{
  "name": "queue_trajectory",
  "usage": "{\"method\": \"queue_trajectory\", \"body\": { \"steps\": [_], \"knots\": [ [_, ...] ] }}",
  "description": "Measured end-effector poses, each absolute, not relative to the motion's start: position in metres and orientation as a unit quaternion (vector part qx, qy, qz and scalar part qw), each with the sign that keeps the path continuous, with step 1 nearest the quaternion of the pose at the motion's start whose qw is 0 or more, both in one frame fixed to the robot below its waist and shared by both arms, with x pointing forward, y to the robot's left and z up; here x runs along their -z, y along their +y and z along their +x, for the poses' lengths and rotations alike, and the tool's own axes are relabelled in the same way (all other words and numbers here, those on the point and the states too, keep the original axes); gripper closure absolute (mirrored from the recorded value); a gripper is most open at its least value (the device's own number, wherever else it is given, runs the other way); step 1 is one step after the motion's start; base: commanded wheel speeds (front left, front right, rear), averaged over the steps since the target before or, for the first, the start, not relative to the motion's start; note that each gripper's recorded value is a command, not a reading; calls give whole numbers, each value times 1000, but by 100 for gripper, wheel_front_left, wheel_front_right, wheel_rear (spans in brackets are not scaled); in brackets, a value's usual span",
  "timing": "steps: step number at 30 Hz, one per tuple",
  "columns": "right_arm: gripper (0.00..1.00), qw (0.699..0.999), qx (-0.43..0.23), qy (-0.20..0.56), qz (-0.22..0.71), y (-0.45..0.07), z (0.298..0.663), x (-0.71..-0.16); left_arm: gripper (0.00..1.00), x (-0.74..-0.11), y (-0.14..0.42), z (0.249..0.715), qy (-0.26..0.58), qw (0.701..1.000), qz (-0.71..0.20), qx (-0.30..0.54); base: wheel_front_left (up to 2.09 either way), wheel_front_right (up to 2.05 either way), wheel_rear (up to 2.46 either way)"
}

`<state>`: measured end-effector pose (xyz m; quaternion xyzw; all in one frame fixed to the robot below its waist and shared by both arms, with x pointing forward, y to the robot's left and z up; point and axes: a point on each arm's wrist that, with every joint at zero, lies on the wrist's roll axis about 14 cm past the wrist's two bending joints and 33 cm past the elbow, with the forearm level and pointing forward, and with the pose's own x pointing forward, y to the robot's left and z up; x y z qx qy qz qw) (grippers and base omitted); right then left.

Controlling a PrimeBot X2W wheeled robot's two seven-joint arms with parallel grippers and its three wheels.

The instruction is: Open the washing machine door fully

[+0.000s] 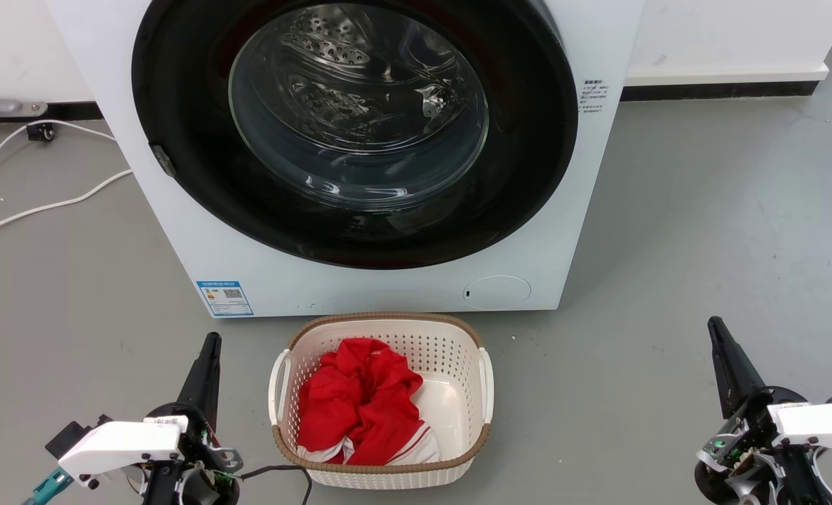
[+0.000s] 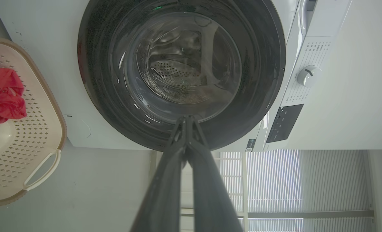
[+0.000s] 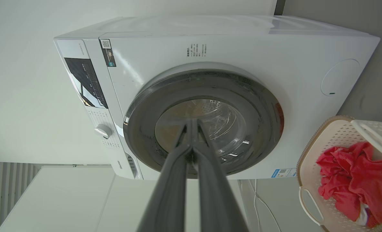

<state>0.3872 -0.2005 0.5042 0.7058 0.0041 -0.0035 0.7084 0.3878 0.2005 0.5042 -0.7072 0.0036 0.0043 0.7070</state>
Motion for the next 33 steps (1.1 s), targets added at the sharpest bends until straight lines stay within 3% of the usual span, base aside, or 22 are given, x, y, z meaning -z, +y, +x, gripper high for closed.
{"method": "queue_trajectory", "body": {
  "steps": [23,24,33],
  "knots": [
    [100,709,4,4,706,-200,387,-504,100,-504,201,388,3,708,-707,-5,0,0,0],
    [0,708,6,6,706,-200,386,-502,0,-502,201,387,5,707,-707,-7,0,0,0],
    [0,714,21,10,700,-198,380,-492,0,-490,194,382,17,710,-703,-20,0,0,0]
  ]
}}
